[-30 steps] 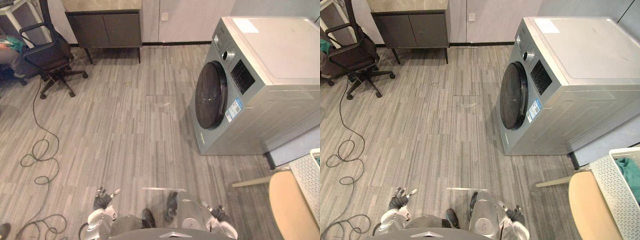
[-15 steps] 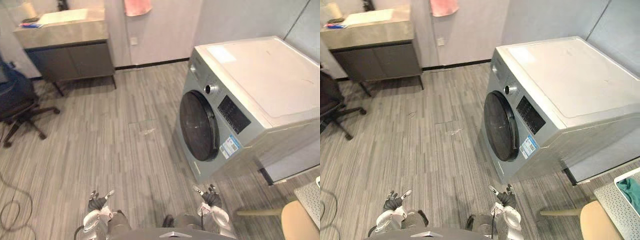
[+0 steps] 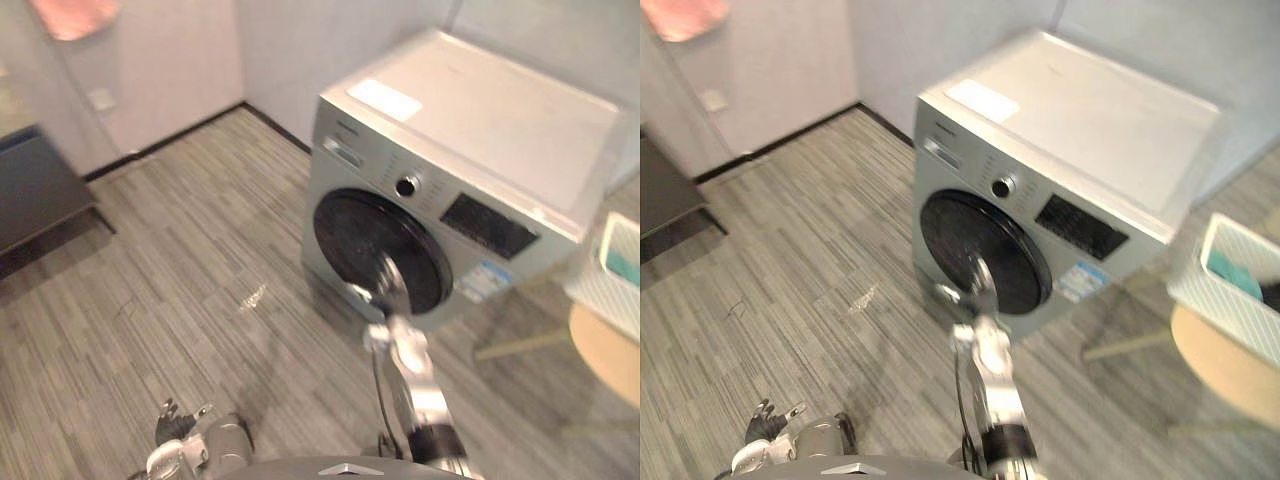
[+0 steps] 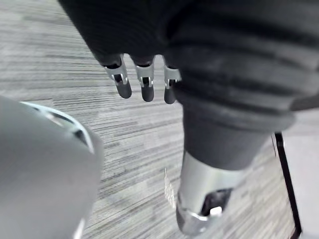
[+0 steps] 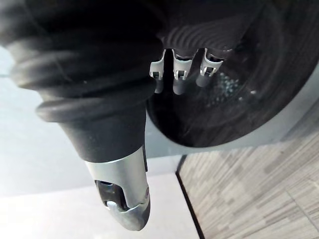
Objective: Pick up the laundry basket with both hands and put the clothes into the washing machine.
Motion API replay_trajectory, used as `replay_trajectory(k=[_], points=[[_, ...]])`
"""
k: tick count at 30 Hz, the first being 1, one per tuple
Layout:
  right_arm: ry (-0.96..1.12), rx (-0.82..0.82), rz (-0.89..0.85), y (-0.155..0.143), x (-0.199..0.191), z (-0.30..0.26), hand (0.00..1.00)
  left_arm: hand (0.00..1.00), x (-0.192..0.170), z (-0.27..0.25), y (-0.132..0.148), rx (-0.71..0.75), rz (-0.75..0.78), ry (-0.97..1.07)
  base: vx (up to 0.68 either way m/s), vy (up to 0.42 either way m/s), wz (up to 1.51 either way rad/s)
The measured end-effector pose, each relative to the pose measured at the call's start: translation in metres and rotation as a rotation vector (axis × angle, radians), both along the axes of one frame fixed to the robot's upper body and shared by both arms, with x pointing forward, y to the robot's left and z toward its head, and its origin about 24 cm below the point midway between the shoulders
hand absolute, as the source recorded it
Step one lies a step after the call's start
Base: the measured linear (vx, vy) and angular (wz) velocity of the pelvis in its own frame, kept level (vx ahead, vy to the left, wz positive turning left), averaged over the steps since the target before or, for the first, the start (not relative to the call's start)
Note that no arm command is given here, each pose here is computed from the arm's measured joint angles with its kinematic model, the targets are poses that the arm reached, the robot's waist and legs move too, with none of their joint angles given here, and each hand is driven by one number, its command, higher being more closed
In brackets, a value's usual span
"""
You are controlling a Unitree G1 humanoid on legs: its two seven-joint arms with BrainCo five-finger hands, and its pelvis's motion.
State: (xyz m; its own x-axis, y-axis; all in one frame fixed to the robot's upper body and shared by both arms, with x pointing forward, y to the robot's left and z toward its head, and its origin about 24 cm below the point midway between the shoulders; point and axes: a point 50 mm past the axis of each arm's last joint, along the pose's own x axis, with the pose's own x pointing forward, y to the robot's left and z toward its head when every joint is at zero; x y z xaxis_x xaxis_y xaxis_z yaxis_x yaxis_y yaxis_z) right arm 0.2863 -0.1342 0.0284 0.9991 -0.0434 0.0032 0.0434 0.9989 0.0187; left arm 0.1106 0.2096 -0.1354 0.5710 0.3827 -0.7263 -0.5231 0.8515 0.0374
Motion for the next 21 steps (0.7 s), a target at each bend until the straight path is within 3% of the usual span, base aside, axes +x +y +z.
replay_trajectory(k=[3, 7, 11, 15, 21], points=[[-0.162, -0.2, -0.013, -0.004, 0.031, 0.046, 0.0, 0.0, 0.027, 0.01, -0.003, 0.013, -0.048, -0.08, 0.02, 0.246, -0.68], [-0.29, -0.498, -0.264, -0.034, 0.051, 0.099, 0.0, 0.0, 0.075, 0.035, -0.004, 0.038, -0.045, -0.242, -0.09, 0.076, 0.04], [-0.267, -0.555, -0.416, -0.045, 0.049, 0.108, 0.0, 0.0, 0.074, 0.033, -0.012, 0.006, -0.011, -0.238, -0.1, -0.076, -0.01], [-0.376, -0.553, -0.513, -0.049, 0.036, 0.133, 0.0, 0.0, 0.071, 0.028, -0.035, -0.065, -0.005, -0.226, -0.07, -0.047, -0.01], [-0.304, -0.554, -0.684, -0.079, 0.034, 0.136, 0.0, 0.0, 0.075, 0.035, -0.033, -0.061, 0.0, -0.267, -0.04, -0.029, 0.19]])
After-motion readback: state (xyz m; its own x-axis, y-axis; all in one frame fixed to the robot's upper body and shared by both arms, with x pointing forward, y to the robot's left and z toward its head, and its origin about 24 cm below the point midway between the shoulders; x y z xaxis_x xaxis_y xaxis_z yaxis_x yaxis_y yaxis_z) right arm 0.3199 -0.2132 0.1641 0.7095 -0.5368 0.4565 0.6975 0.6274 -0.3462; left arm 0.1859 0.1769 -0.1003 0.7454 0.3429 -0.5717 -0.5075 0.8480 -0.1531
